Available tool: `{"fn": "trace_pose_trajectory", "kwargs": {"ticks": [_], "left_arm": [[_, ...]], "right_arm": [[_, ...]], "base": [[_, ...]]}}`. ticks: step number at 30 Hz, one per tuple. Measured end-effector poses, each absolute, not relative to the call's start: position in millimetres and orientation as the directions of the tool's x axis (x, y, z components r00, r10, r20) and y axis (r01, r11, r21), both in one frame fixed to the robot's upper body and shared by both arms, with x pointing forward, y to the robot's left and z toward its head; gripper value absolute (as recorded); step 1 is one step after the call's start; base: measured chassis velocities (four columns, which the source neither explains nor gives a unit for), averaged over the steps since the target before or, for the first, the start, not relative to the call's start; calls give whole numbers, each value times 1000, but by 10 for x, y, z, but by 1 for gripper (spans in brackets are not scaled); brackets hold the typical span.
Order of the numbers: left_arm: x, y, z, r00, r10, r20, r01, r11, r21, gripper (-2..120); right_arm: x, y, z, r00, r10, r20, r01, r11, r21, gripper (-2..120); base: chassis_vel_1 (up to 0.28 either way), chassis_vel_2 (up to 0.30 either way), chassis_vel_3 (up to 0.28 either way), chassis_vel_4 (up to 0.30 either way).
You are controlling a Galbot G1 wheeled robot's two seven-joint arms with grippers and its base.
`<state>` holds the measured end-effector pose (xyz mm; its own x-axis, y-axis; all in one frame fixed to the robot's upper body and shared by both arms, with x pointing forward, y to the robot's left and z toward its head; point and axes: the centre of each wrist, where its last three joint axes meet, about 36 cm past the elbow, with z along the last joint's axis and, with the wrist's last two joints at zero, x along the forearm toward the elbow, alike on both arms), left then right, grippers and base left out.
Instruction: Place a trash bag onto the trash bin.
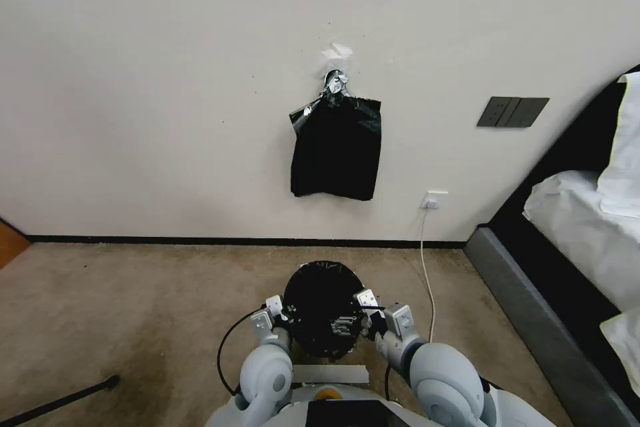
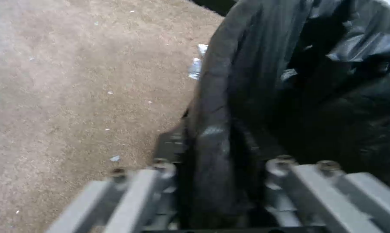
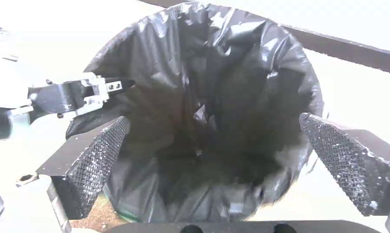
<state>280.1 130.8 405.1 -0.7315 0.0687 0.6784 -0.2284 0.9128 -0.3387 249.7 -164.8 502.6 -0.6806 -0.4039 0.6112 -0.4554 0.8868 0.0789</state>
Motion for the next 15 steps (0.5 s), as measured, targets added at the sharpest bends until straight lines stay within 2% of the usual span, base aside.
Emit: {"fn": "trace_pose_trajectory", "kwargs": {"ticks": [2, 3, 6, 8, 9, 10, 12, 13, 14, 15], "left_arm": [[2775, 1344, 4087, -740, 85, 668, -205, 916, -344, 45], [2775, 1344, 4087, -740, 85, 668, -205, 916, -344, 45], [2667, 1422, 4154, -777, 101, 622, -131, 939, -317, 57], [2650, 1436, 4160, -785, 102, 611, -118, 944, -308, 61], [2572, 1504, 4145, -842, 114, 528, -49, 957, -285, 68], [2572, 1504, 4145, -842, 114, 528, -49, 957, -285, 68], [2528, 1660, 4021, -939, 121, 322, 47, 972, -230, 79], [2528, 1660, 4021, -939, 121, 322, 47, 972, -230, 79], [2522, 1786, 3935, -971, 122, 206, 89, 983, -163, 86], [2518, 1845, 3918, -980, 122, 160, 100, 986, -135, 91]], "right_arm": [[2504, -1666, 5024, -695, -394, 601, -441, 894, 75, 100], [2504, -1666, 5024, -695, -394, 601, -441, 894, 75, 100], [2534, -1732, 5034, -733, -376, 567, -409, 910, 76, 100], [2535, -1745, 5031, -740, -375, 558, -404, 912, 77, 100], [2542, -1800, 4991, -774, -374, 511, -392, 917, 78, 100], [2542, -1800, 4991, -774, -374, 511, -392, 917, 78, 100], [2533, -1927, 4821, -835, -376, 401, -382, 922, 68, 100], [2533, -1927, 4821, -835, -376, 401, -382, 922, 68, 100], [2508, -2003, 4686, -868, -357, 345, -361, 931, 54, 100], [2497, -2057, 4578, -891, -334, 308, -341, 939, 35, 100]], "base": [[0, 0, 0, 0], [0, 0, 0, 0], [0, 0, 0, 0], [0, 0, 0, 0], [0, 0, 0, 0], [0, 0, 0, 0], [0, 0, 0, 0], [0, 0, 0, 0], [0, 0, 0, 0], [0, 0, 0, 0]]}}
